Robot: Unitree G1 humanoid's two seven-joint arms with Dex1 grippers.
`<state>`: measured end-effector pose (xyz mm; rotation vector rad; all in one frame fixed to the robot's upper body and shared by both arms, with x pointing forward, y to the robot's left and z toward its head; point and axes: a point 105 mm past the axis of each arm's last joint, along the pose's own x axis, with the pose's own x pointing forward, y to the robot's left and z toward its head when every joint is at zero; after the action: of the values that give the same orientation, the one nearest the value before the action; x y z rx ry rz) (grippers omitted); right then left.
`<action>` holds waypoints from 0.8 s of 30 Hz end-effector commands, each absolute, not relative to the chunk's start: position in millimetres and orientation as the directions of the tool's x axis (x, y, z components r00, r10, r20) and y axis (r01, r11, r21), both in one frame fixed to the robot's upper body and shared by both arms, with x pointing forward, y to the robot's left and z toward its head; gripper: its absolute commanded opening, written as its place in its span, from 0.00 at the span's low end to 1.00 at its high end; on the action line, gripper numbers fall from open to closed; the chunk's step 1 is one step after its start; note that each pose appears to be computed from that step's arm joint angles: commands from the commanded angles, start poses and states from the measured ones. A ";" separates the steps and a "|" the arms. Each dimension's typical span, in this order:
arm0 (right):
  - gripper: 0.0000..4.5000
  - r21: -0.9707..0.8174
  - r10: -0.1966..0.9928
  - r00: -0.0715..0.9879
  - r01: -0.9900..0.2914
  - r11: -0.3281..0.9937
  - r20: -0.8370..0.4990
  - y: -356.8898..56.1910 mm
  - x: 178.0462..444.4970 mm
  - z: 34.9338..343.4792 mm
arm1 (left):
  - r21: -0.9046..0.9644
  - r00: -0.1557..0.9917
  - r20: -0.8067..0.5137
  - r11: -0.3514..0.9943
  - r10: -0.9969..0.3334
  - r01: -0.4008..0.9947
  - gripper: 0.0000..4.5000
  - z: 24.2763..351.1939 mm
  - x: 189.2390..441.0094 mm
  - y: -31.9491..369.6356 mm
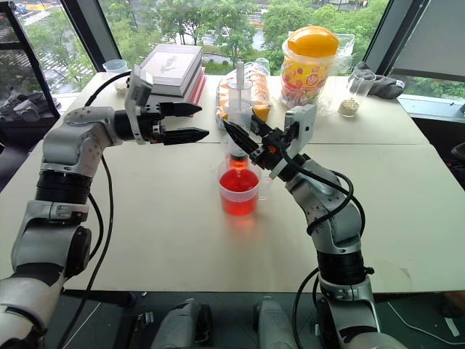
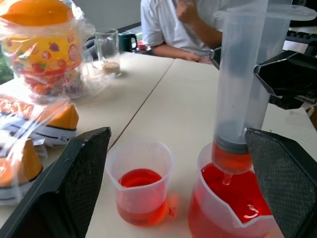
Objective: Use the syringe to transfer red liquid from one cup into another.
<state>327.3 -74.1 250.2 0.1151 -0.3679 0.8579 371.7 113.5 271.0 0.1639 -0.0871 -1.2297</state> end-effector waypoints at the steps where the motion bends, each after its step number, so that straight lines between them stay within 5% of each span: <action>1: 0.31 -0.098 0.704 0.547 -0.754 0.649 0.454 -81.6 326.7 300.2 | 0.227 0.362 0.049 0.364 -0.931 0.903 0.98 294.3 367.0 121.8; 6: 0.31 -0.104 0.689 0.547 -0.743 0.662 0.476 -88.6 363.5 331.6 | 0.235 0.409 0.064 0.412 -0.910 0.880 0.98 294.1 369.5 129.3; 13: 0.31 -0.042 0.667 0.567 -0.746 0.665 0.483 -83.9 412.9 303.0 | 0.235 0.408 0.092 0.418 -0.908 0.878 0.98 298.6 366.1 125.5; 24: 0.31 -0.030 0.671 0.597 -0.737 0.675 0.439 -76.5 421.2 261.8 | 0.266 0.333 0.170 0.369 -0.927 0.890 0.98 329.2 379.3 82.8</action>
<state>424.1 -75.2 250.2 0.1778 -0.3839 0.8208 380.6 88.5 311.3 0.1032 -0.2500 -1.1820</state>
